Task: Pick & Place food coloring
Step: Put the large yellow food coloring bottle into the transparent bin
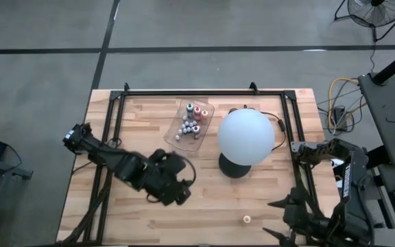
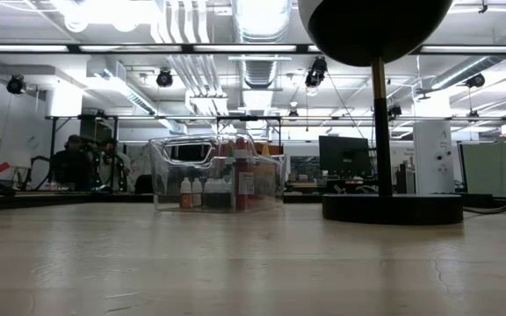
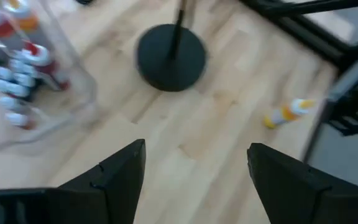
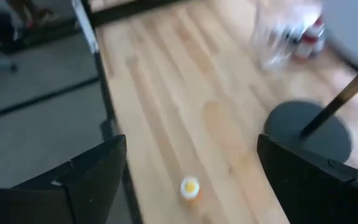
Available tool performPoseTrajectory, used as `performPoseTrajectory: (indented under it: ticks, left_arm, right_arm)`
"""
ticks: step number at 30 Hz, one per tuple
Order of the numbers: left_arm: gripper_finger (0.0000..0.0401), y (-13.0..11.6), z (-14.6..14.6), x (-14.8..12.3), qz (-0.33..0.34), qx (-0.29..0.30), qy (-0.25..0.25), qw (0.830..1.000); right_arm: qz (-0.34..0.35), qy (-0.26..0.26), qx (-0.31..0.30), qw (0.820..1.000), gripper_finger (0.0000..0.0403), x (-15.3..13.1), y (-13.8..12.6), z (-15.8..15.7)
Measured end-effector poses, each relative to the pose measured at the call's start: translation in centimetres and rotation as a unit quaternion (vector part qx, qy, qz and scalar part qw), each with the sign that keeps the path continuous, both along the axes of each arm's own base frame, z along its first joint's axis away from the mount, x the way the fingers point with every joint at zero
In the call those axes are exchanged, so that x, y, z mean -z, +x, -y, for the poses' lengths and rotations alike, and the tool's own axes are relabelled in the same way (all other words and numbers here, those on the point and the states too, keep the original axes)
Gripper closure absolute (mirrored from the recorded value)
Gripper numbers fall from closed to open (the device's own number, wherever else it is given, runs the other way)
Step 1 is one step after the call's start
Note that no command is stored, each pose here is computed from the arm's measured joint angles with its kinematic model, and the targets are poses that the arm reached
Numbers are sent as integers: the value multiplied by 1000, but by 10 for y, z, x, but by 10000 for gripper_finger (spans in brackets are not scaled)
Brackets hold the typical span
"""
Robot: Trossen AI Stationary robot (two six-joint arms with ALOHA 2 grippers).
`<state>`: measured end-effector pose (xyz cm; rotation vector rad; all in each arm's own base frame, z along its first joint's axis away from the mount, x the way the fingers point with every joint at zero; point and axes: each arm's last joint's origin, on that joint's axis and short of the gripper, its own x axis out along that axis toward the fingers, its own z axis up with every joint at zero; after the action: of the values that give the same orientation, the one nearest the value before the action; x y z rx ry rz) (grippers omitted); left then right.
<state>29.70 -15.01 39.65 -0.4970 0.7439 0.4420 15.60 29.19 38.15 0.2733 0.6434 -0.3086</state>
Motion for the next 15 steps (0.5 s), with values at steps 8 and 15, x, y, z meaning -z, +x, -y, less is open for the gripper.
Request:
performPoseTrajectory:
  ticks: [8,15]
  left_arm:
    - [136,-7,27,-2,24,51,-7,998]
    - [136,-14,40,0,32,61,-11,998]
  right_arm:
    - [-18,6,-69,997,49,24,-20,-26]
    - [-24,37,-32,999,48,60,-46,-34]
